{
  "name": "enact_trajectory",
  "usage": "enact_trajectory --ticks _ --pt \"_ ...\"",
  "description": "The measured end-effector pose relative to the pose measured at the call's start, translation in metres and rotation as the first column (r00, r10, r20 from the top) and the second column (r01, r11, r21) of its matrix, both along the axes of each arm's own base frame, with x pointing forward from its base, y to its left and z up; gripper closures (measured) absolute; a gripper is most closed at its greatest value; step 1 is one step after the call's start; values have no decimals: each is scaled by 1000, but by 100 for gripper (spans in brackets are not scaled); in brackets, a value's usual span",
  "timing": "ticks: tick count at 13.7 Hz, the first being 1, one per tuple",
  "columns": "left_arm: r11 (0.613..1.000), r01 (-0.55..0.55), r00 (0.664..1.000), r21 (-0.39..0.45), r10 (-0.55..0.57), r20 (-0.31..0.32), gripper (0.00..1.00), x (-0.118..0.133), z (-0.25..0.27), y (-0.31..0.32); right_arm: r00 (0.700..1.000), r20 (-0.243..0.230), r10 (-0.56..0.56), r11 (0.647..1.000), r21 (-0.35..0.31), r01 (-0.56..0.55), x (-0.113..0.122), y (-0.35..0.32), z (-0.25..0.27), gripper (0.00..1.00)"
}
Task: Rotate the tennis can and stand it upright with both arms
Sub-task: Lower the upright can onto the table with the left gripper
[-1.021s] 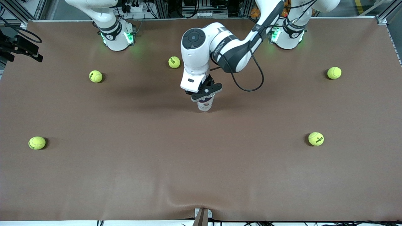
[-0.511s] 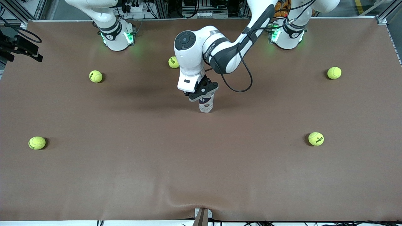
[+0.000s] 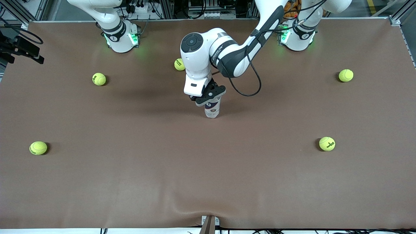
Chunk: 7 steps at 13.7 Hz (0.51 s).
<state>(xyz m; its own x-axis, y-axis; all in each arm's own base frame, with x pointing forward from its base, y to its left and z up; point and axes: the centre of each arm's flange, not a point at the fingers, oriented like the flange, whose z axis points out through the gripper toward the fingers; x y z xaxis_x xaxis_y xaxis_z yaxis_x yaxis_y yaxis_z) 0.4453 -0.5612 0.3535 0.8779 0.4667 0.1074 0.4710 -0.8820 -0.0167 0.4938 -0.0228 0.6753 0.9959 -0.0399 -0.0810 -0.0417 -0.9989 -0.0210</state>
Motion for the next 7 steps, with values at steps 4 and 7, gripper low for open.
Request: enact_trajectory --ticks 4,7 --pt "1000 -1 1000 -3 1 1 80 0 -2 -1 1000 0 0 1000 0 0 0 0 0 0" --pt "1000 -1 1000 -3 1 0 76 0 -4 -1 1000 0 0 1000 0 0 0 0 0 0"
